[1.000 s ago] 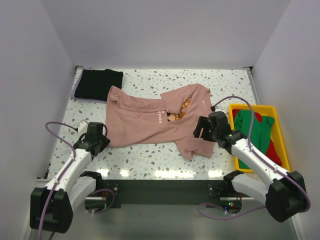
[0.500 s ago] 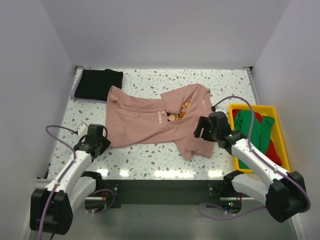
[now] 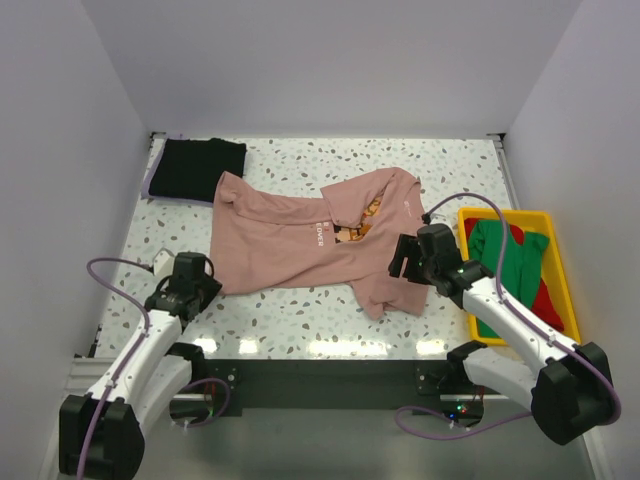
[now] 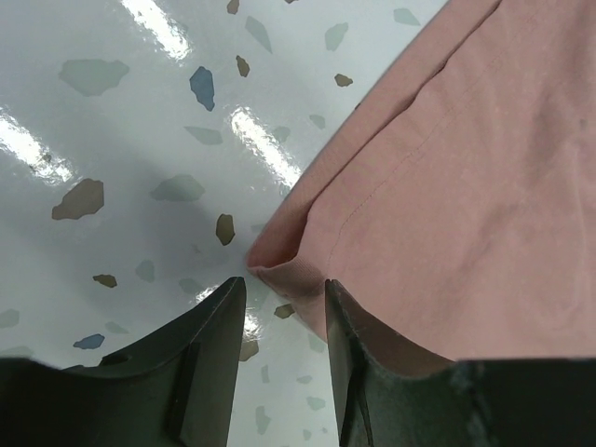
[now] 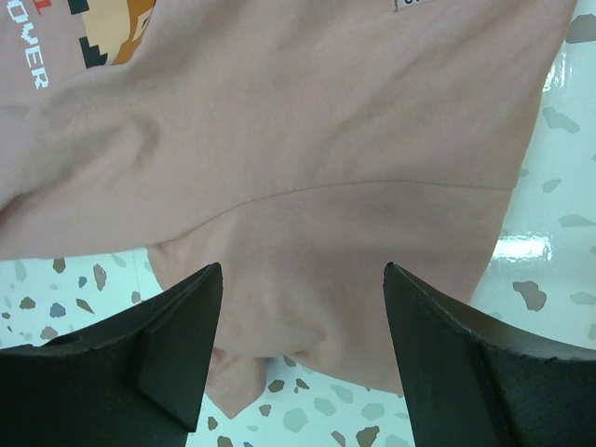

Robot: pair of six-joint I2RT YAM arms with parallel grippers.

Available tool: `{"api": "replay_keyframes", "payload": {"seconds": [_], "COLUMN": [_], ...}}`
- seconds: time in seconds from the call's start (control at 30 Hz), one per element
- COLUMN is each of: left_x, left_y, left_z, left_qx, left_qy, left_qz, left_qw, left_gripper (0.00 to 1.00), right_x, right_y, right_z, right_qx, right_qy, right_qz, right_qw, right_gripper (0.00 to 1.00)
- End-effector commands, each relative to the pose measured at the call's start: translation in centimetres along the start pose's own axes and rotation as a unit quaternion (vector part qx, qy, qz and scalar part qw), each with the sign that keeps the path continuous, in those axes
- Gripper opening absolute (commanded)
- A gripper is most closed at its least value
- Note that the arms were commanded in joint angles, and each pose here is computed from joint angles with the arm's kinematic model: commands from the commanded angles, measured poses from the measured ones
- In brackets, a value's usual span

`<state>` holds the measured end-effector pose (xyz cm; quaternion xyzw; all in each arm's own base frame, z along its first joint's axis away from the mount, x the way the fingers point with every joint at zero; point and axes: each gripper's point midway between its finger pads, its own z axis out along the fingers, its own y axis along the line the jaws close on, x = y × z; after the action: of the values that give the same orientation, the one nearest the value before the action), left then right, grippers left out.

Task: Fold and stack the t-shirts
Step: Flatten the tshirt out

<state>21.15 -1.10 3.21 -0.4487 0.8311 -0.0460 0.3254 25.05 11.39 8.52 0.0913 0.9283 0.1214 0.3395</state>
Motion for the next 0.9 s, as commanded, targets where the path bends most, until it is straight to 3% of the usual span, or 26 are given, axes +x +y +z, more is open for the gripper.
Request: {"api": "replay_keyframes", "payload": {"seconds": [0.0, 0.37, 0.73, 0.83, 0.87], "left_x": [0.0, 0.2, 0.7, 0.6, 0.4], "left_y": [0.1, 0.4, 0.9, 0.6, 0.4], "left_z": [-0.2, 0.3, 1.7, 1.8, 1.8], "left_qx": [0.000, -0.009, -0.018, -0.010, -0.007], "left_qy": [-0.004, -0.006, -0.008, -0.012, -0.014], "left_qz": [-0.013, -0.018, -0.013, -0.012, -0.009], "left_qw": [1.000, 1.000, 1.000, 1.000, 1.000], "left_gripper": [0.45, 0.36, 0.35, 0.29, 0.22], "right_x": [-1.4, -1.2, -0.8, -0.7, -0.7], "right_y": [0.3, 0.2, 0.0, -0.3, -0.4], "right_z": [-0.8, -0.8, -0.6, -0.5, -0.4], "right_qx": [-0.002, -0.001, 0.006, 0.013, 0.018], "right_qy": [-0.023, -0.019, -0.009, -0.006, -0.007], "right_qz": [-0.006, -0.008, -0.011, -0.010, -0.010], "right_qw": [1.000, 1.000, 1.000, 1.000, 1.000], "right_gripper": [0.73, 0.74, 0.75, 0.75, 0.75]}}
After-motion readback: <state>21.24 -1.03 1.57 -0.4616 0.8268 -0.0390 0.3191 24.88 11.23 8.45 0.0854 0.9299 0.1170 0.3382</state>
